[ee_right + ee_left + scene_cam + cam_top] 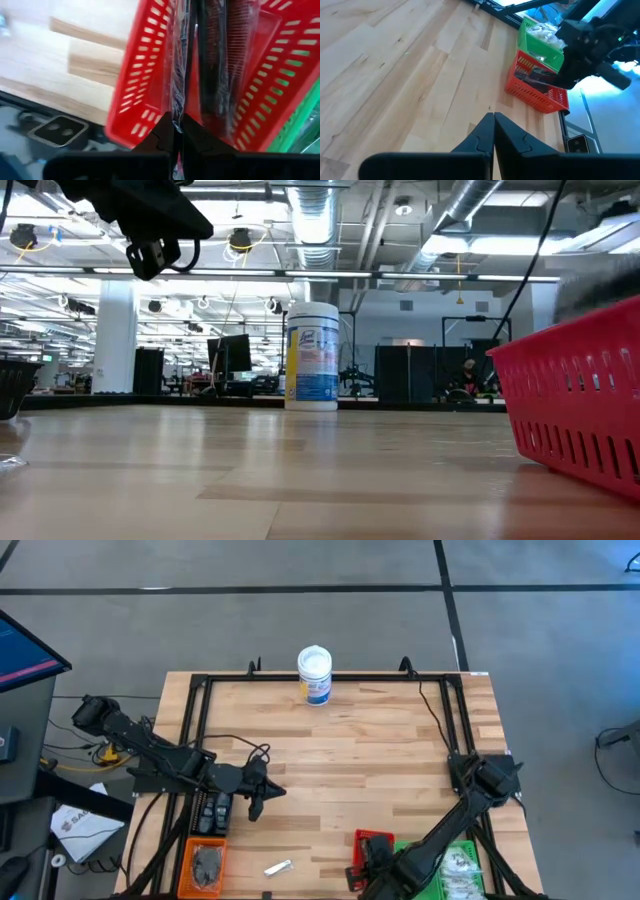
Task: Pick & Place Travel size toiletries
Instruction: Put the black comb into the red bin, then put the silver nail cutter into the left green bin
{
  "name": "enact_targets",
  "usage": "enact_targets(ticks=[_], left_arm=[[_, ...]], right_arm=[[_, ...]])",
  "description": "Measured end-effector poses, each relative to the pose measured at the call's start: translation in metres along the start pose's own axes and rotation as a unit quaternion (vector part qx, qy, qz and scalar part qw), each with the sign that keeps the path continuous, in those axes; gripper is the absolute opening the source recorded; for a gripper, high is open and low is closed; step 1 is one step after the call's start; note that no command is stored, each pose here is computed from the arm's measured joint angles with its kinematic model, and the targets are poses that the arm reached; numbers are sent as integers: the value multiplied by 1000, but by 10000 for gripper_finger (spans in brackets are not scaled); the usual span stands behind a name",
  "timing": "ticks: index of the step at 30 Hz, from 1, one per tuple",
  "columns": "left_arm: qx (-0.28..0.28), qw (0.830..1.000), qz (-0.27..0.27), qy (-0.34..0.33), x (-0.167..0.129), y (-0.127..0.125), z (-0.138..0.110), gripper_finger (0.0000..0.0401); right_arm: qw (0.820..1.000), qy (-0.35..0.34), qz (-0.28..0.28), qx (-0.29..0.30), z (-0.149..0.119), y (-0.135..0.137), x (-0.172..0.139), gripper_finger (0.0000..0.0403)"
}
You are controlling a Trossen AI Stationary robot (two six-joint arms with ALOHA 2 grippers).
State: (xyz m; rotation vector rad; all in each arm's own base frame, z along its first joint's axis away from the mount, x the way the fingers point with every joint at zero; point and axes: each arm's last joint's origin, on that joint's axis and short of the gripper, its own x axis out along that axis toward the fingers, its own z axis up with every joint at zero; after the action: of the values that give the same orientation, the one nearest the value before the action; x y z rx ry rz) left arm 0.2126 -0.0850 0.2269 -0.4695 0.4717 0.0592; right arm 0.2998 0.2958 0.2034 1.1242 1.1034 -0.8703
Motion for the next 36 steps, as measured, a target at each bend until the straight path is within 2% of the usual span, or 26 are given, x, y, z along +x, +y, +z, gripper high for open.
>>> enact_targets(ticks=[13, 24, 36], left_arm=[[4, 1000, -9, 5, -1, -3, -2, 1], [4, 1000, -15, 8, -3, -7, -5, 1], [-2, 1000, -15, 8, -3, -7, -5, 1]], right_arm=[[997, 5, -58, -56, 16, 0, 8, 9], [994, 15, -49, -95, 19, 4, 9, 8], [993, 9, -65, -101, 23, 3, 9, 54]])
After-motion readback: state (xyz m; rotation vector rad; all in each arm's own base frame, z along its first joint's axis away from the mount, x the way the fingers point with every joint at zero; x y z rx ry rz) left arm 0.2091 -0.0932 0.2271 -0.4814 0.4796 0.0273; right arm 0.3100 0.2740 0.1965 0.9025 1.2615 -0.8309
